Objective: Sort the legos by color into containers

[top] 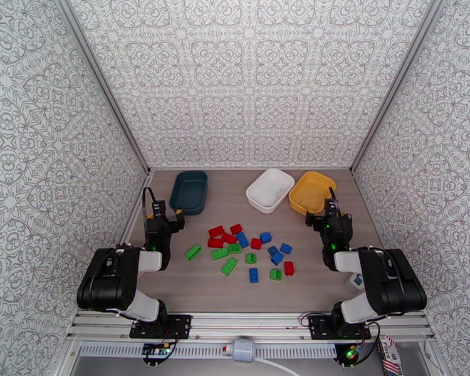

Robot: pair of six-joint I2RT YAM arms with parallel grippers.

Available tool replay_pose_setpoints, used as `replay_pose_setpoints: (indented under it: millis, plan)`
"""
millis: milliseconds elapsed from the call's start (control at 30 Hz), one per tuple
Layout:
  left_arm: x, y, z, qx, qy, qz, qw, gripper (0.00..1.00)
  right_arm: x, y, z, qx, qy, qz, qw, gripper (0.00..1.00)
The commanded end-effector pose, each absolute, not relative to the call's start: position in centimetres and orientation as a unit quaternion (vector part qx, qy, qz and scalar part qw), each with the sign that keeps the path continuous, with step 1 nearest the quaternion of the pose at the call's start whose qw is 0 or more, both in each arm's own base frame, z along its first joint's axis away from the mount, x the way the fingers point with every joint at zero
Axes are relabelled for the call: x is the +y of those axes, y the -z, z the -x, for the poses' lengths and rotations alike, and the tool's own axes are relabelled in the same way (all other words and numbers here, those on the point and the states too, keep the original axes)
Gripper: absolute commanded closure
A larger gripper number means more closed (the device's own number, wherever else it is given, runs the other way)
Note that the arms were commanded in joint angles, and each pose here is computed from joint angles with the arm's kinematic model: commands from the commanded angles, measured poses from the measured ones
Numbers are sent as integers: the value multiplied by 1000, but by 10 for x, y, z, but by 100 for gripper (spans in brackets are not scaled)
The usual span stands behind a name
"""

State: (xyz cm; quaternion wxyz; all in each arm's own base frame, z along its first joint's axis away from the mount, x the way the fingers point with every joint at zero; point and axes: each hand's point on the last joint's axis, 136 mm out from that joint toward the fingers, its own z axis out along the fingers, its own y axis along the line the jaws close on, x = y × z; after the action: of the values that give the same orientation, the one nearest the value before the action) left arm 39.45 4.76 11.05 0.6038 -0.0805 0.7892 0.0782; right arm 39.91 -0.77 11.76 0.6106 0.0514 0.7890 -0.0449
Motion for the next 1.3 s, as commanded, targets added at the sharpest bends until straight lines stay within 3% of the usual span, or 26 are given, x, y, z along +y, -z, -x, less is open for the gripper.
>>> replay_pose_setpoints:
  millis: [0, 1267]
  plan:
    - [43, -114, -399, 789, -73, 66, 607, 1, -9, -119, -399, 789, 46, -47, 611, 1]
    - [44, -112, -399, 791, -59, 66, 605, 1, -9, -118, -399, 789, 46, -48, 611, 1]
